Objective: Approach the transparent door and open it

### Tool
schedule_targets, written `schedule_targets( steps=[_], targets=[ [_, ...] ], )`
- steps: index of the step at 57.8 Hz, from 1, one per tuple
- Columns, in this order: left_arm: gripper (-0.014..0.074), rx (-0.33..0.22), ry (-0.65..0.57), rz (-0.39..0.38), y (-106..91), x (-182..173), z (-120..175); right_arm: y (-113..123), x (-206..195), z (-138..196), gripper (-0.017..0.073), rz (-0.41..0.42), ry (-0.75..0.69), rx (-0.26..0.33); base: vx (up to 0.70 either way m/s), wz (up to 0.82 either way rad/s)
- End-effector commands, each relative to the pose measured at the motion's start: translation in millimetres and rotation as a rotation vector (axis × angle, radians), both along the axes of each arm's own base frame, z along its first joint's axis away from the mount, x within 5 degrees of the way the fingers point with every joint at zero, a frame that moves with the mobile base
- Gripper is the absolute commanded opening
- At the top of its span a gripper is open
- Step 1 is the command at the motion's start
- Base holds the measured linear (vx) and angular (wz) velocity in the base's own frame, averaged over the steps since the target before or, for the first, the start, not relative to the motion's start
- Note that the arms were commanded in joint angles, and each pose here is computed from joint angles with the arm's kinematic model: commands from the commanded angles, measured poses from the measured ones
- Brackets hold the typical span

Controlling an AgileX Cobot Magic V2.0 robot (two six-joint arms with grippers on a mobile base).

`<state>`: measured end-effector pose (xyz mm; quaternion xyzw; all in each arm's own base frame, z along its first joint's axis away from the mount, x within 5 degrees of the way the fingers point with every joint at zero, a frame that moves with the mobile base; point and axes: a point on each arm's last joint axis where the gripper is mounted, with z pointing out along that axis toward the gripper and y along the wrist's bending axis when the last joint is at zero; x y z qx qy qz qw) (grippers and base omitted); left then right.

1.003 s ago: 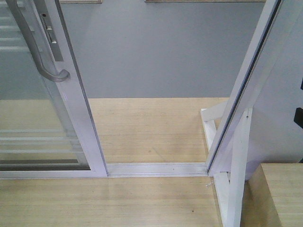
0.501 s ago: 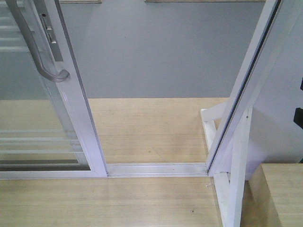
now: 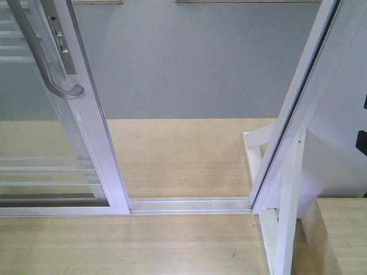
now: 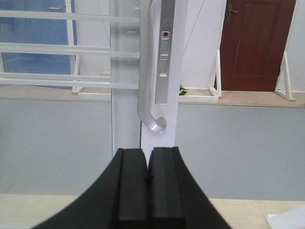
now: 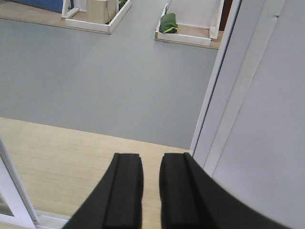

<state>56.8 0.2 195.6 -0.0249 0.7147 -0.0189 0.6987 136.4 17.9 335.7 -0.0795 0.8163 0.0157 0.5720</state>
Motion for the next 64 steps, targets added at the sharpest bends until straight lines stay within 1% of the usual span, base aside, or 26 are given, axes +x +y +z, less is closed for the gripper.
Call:
schedule_targets(
  steps=[1, 4, 8, 14, 16, 25, 29, 31, 37, 40, 44, 46, 49, 51, 55, 60, 64],
  targets=[
    [-0.0003, -0.002, -0.075, 0.001, 0.2, -0.5, 1.7, -0.1, 2.5, 14.3, 0.0218, 0.002, -0.106, 0.000, 0.00, 0.00],
    [-0.0003, -0.002, -0.075, 0.001, 0.2, -0.5, 1.7, -1.0, -2.3, 11.0, 0.0206, 0.002, -0.118, -0.006, 0.00, 0.00],
    [-0.0003, -0.002, -0.075, 0.001, 0.2, -0.5, 1.7, -2.3, -11.1, 2.1, 0.0156, 0.004, -0.168, -0.016, 0.00, 0.00],
    [-0.0003, -0.002, -0.075, 0.001, 0.2, -0.5, 1.7, -4.3, -30.9, -18.9, 0.0015, 0.010, -0.281, -0.001, 0.00, 0.00],
    [-0.0003, -0.002, -0.075, 0.001, 0.2, -0.5, 1.7, -4.8, -36.1, -26.4, -0.0015, 0.012, -0.308, 0.004, 0.00, 0.00],
    [-0.0003, -0.002, -0.074, 0.001, 0.2, -0.5, 1.7, -7.3, -53.7, -57.3, -0.0010, 0.007, -0.384, 0.029, 0.00, 0.00],
    [-0.0003, -0.002, -0.074, 0.001, 0.2, -0.5, 1.7, -11.5, -59.4, -68.8, -0.0008, -0.041, -0.398, 0.044, 0.00, 0.00],
    [-0.0003, -0.002, -0.074, 0.001, 0.2, -0.5, 1.7, -14.6, -61.3, -75.9, -0.0008, -0.082, -0.394, 0.051, 0.00, 0.00],
    [-0.0003, -0.002, -0.074, 0.001, 0.2, -0.5, 1.7, -20.8, -69.7, -88.3, -0.0008, -0.168, -0.427, 0.036, 0.00, 0.00],
    [-0.0003, -0.002, -0.074, 0.001, 0.2, -0.5, 1.7, -21.7, -74.6, -94.6, -0.0008, -0.185, -0.458, 0.030, 0.00, 0.00],
    [-0.0003, -0.002, -0.074, 0.001, 0.2, -0.5, 1.7, -21.4, -78.6, -106.3, -0.0007, -0.184, -0.474, 0.033, 0.00, 0.00],
    [-0.0003, -0.002, -0.074, 0.001, 0.2, -0.5, 1.7, -21.3, -80.0, -115.9, -0.0007, -0.186, -0.472, 0.048, 0.00, 0.00],
    [-0.0003, -0.002, -0.074, 0.001, 0.2, -0.5, 1.7, -21.3, -81.5, -130.4, -0.0007, -0.193, -0.472, 0.110, 0.00, 0.00],
    [-0.0003, -0.001, -0.073, 0.001, 0.2, -0.4, 1.6, -21.1, -81.1, -133.3, -0.0007, -0.200, -0.420, 0.160, 0.00, 0.00],
    [-0.0003, -0.001, -0.070, 0.000, 0.2, -0.3, 1.4, -21.2, -80.6, -135.0, -0.0006, -0.205, -0.400, 0.174, 0.00, 0.00],
    [-0.0003, -0.001, -0.071, 0.000, 0.2, -0.4, 1.4, -21.3, -80.9, -134.6, -0.0006, -0.200, -0.407, 0.132, 0.00, 0.00],
    [-0.0003, -0.001, -0.071, 0.000, 0.2, -0.4, 1.4, -21.4, -80.9, -134.2, -0.0006, -0.200, -0.411, 0.130, 0.00, 0.00]
  ],
)
